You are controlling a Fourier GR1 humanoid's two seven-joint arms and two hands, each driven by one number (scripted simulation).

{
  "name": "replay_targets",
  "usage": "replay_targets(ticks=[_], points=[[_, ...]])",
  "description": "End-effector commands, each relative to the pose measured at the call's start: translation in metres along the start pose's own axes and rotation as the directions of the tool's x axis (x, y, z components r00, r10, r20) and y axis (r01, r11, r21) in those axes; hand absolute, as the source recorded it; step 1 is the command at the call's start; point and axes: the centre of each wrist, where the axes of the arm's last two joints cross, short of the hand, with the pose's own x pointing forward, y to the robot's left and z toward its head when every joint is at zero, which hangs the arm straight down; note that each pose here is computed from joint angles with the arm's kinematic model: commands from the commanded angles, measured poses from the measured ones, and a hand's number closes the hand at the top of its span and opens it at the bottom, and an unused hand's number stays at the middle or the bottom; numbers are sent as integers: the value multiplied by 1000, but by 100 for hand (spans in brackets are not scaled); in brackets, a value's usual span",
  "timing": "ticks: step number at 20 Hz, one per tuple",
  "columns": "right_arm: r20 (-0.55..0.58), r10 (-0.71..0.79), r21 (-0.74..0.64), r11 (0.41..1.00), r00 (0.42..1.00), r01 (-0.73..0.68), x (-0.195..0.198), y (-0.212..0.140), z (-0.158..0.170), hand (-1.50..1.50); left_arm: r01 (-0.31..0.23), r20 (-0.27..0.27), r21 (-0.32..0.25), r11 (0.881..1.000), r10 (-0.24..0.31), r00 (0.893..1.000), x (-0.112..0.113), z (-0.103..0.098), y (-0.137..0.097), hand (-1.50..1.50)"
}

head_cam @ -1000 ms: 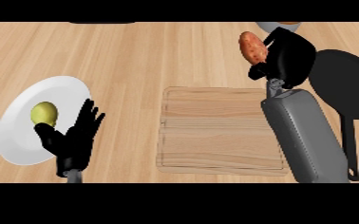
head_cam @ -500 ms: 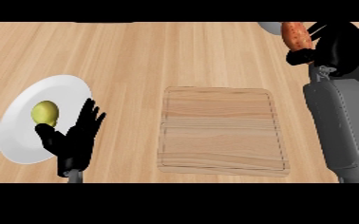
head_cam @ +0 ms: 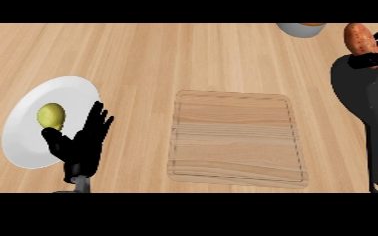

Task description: Pick the sweet potato from the cutting board and place it in the pan

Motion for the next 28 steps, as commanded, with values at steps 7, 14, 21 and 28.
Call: replay_targets(ticks=[7,14,21,28], points=[[-58,-56,-27,998,997,54,-91,4,-30,150,7,-22,-8,1000,-7,1000,1,-6,-10,0],[-148,78,202,978,986,-47,-128,4,-30,-150,5,-38,-39,999,-6,999,-8,3,-21,0],[-102,-170,90,980,980,179,-123,6,-30,-150,0,-24,-39,999,-1,1000,-3,-3,-11,0],[-119,-598,2,799,793,602,-124,-19,-49,-150,-4,-23,-19,1000,3,1000,-6,2,-3,0]])
